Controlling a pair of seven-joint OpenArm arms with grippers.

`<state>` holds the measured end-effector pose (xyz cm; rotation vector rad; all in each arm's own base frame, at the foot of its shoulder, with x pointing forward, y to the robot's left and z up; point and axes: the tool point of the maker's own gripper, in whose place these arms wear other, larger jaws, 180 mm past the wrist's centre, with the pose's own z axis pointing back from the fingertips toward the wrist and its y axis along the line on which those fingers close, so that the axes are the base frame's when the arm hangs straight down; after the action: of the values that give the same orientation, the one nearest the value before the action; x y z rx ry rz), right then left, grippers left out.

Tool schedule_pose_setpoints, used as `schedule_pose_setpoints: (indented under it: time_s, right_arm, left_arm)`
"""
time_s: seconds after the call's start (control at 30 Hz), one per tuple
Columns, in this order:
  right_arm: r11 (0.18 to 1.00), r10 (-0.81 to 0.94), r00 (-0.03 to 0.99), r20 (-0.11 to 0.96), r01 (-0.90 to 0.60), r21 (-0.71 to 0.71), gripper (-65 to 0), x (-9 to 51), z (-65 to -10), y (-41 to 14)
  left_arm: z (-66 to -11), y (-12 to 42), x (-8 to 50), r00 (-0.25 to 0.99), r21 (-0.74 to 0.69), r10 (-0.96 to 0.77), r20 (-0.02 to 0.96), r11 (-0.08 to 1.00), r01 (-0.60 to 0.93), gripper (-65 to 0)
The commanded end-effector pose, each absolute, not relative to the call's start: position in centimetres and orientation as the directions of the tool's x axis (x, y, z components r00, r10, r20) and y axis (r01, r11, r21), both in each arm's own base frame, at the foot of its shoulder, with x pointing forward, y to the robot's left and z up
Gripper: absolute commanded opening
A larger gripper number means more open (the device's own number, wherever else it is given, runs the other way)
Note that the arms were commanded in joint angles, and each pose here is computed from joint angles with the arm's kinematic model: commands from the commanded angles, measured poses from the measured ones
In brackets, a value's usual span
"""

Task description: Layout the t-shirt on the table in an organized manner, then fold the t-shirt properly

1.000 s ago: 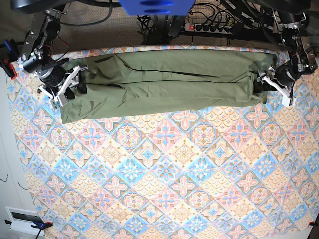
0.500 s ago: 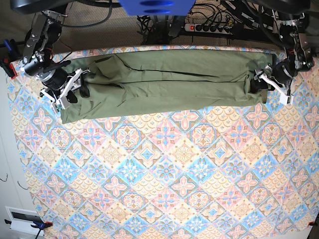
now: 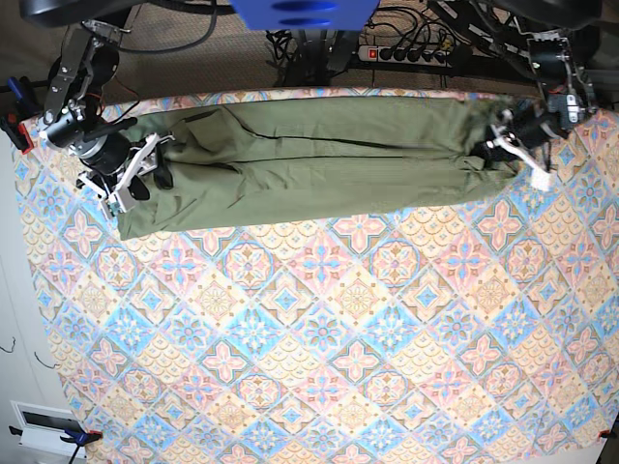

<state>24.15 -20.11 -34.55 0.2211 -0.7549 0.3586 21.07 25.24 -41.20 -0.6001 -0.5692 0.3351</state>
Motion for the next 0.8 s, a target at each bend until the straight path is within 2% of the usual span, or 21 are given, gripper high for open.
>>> schedule_pose_setpoints:
  time_s: [0.0, 0.3, 0.5, 0.57, 0.77]
  right_arm:
    - [0.913, 0.241, 0.636, 0.733, -0.404, 0.05, -37.9, 24.8, -33.3, -20.2]
    - [0.912, 0.241, 0.638, 0.732, -0.406, 0.053, -37.9, 24.8, -33.4, -20.1]
    - [0.912, 0.241, 0.638, 0.732, -0.406, 0.053, -37.9, 24.8, -33.4, -20.1]
    - [0.912, 0.241, 0.639, 0.731, -0.406, 0.053, -37.9, 24.7, -33.4, -20.1]
    - [0.912, 0.242, 0.643, 0.727, -0.406, 0.055, -37.9, 24.6, -33.5, -20.1]
  left_arm:
    - [-40.0, 26.5, 21.7, 0.768, -0.606, 0.464, 0.441, 0.786, -0.127, -65.0]
    - [-36.1, 32.7, 23.9, 0.693, -0.518, 0.455, 0.56, 0.845, -0.136, -65.0]
    - [-34.9, 35.7, 25.1, 0.681, -0.4, 0.396, 0.616, 0.902, -0.163, -65.0]
    - [-35.2, 35.3, 25.1, 0.685, -0.4, 0.393, 0.613, 0.903, -0.16, -65.0]
    - [-36.4, 28.6, 26.9, 0.702, -0.488, 0.389, 0.597, 0.87, -0.067, -64.9]
